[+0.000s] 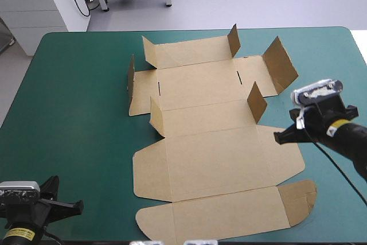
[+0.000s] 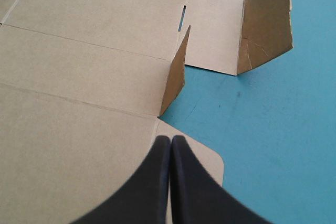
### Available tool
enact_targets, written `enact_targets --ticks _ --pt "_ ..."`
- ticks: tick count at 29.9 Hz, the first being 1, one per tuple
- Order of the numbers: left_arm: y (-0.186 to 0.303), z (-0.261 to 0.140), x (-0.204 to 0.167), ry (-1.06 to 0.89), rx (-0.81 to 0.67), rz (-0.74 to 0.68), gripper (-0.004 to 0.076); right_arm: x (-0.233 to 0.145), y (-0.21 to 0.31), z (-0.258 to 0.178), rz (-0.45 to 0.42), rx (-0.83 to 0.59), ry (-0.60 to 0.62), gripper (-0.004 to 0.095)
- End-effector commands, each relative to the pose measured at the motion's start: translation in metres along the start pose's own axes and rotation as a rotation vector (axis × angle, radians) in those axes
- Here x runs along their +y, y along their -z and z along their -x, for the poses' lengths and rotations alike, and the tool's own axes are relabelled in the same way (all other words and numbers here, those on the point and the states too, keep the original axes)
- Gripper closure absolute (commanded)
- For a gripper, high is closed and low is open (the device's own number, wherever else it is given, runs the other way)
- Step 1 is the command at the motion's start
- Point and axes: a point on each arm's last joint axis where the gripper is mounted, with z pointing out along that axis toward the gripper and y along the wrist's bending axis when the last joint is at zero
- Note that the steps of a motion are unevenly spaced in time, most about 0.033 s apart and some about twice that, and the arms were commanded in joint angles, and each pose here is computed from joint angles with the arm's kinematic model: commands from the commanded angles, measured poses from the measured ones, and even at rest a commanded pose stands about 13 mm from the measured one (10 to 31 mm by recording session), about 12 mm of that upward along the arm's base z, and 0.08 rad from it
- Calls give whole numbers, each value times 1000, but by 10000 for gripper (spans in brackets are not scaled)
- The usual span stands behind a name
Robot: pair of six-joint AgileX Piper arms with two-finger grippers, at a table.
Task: Fold the box
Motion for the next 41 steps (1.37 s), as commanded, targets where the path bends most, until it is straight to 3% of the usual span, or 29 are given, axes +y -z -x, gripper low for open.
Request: enact_targets --ticks 1,8,11,14,18,21,23,27,41 --pt "2 14 0 10 -80 -5 731 -6 -11 38 1 -29 12 927" --pt "2 14 0 10 -80 -5 731 -13 -59 72 30 135 16 915" --pt "2 14 0 10 -80 -5 731 -16 -83 82 40 196 15 855" --pt "2 14 0 10 -80 -5 731 -19 -106 88 51 253 14 725" --pt "2 14 0 10 -80 -5 731 -23 -133 94 52 333 23 429" --pt "2 14 0 10 -80 -5 731 -28 -148 96 17 376 40 242" --pt "2 14 0 10 -80 -5 731 -32 -156 96 -20 394 54 176" --pt "2 14 0 10 -80 -5 731 -38 -174 93 -60 432 77 158" --pt "2 14 0 13 -80 -5 731 -32 -235 61 32 619 50 194"
